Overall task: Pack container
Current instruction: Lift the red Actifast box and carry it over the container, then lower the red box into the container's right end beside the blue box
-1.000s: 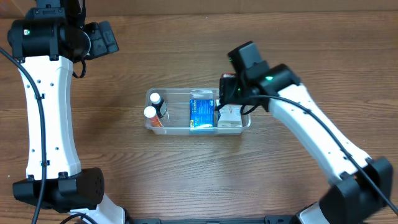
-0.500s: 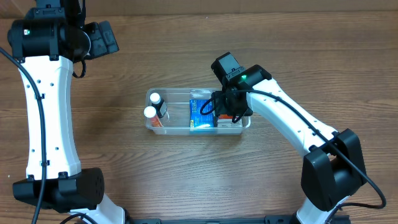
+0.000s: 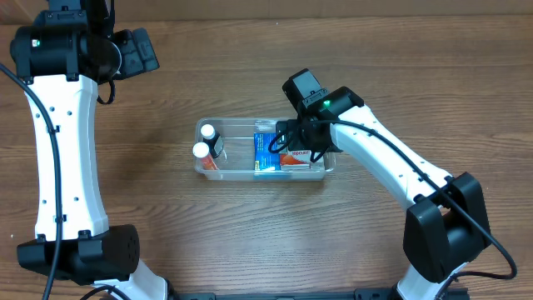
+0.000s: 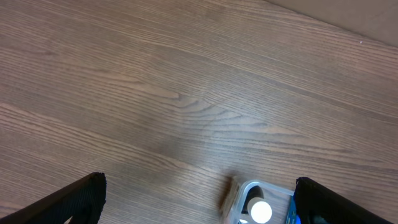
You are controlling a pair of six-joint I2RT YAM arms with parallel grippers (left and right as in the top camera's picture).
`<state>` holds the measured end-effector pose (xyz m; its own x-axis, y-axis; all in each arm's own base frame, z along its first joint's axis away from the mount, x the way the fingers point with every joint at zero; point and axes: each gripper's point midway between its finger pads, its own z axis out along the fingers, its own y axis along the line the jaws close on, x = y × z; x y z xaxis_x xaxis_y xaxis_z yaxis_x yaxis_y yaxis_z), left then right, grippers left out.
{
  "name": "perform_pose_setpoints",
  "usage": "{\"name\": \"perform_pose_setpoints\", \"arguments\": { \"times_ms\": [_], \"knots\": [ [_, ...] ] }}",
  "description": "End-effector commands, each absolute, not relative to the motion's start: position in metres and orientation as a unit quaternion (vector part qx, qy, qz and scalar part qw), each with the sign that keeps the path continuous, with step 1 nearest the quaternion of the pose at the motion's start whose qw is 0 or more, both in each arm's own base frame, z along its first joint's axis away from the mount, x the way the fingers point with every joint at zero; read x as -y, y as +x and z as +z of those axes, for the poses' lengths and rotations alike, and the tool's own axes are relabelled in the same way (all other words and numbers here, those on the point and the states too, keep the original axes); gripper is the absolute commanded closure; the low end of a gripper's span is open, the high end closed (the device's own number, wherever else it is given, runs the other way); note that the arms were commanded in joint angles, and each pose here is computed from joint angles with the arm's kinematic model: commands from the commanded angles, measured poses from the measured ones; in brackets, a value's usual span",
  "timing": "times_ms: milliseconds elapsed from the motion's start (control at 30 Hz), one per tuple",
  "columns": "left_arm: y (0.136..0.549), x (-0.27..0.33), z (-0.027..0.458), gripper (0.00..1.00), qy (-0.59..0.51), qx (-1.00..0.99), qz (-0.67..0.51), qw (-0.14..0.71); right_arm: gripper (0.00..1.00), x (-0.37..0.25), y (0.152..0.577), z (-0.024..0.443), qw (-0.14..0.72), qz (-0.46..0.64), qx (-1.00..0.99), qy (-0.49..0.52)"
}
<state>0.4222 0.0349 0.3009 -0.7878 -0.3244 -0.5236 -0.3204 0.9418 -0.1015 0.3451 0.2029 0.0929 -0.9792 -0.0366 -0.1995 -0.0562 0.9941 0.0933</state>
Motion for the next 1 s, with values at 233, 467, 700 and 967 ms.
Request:
{"name": "perform_pose_setpoints", "arguments": {
  "times_ms": [233,467,700,967],
  "knots": [
    [0.415,0.006,0.319,0.15,-0.051,-0.954,-0.02,0.293,0.96,-0.207,0.365,0.171,0.196,0.082,-0.977,-0.02],
    [0.394,0.06,0.308,0.48,0.037,-0.966,-0.03,0.253,0.96,-0.187,0.327,0.201,0.178,0.076,-0.981,-0.033],
    [0.36,0.097,0.291,0.86,0.086,-0.977,-0.055,0.186,0.96,-0.184,0.265,0.179,0.047,0.077,-0.99,-0.104],
    [0.324,0.113,0.264,0.96,0.118,-0.986,-0.071,0.098,0.96,-0.175,0.236,0.175,-0.005,0.052,-0.991,-0.126]
  ]
}}
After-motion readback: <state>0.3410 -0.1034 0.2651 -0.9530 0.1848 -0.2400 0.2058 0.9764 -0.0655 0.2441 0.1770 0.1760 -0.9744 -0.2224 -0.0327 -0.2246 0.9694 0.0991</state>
